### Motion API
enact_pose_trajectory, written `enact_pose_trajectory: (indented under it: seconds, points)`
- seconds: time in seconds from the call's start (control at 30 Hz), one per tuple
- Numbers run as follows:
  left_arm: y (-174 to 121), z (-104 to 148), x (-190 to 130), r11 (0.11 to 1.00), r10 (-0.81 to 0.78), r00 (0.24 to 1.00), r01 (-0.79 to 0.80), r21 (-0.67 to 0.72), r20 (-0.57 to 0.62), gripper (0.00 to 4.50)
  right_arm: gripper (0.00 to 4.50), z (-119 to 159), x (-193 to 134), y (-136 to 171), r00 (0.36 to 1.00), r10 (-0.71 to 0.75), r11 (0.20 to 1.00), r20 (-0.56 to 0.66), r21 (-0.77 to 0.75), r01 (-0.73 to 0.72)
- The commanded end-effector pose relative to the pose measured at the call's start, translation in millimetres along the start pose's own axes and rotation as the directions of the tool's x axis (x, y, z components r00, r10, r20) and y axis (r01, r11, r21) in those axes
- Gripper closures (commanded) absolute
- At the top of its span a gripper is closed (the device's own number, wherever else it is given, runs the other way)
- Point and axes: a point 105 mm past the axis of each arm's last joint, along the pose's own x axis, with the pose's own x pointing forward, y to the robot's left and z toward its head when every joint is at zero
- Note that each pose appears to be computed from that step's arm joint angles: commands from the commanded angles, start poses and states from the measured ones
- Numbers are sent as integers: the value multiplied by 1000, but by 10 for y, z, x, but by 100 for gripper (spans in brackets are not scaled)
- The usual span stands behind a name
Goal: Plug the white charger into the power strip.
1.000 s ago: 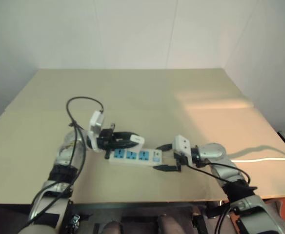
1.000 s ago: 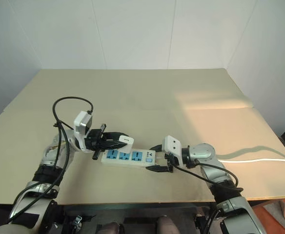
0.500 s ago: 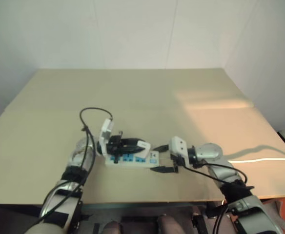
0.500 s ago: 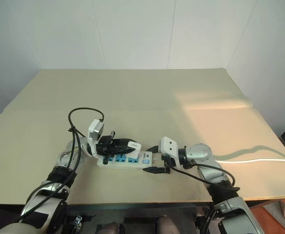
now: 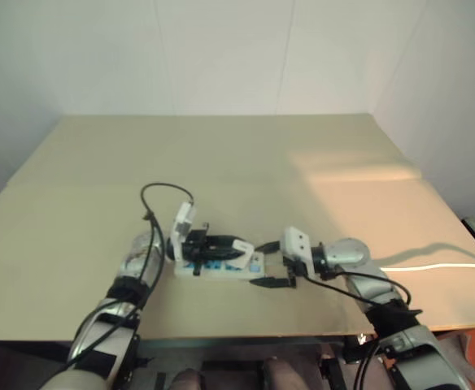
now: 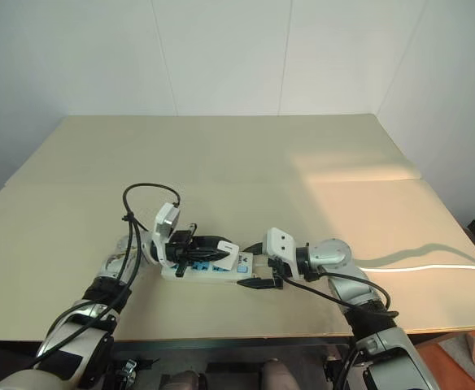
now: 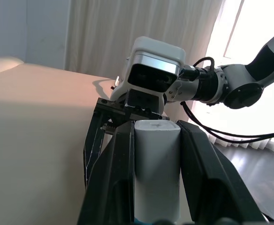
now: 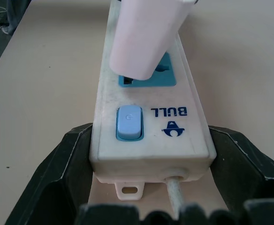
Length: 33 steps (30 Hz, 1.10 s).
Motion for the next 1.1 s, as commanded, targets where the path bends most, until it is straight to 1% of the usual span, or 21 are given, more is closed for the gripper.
enact_pose_trajectory:
  seconds: [0.03, 0.5, 0.83, 1.1]
  points:
    - [-6, 8, 9, 1000, -10, 1000, 10, 18, -3, 351, 105, 99, 61, -13, 1000, 11, 999, 20, -33, -10]
    - [23, -95, -76, 999, 26, 998, -24, 40, -49, 351, 105, 94, 68, -12, 1000, 2, 1000, 24, -31, -2]
    - [2, -25, -232, 993, 62, 997, -56, 106, -54, 351, 105, 78, 78, -25, 1000, 1, 1000, 23, -31, -1]
    - [-3, 12, -324, 991, 79, 994, -70, 118, -72, 351, 105, 72, 87, -40, 1000, 1, 1000, 22, -30, -1]
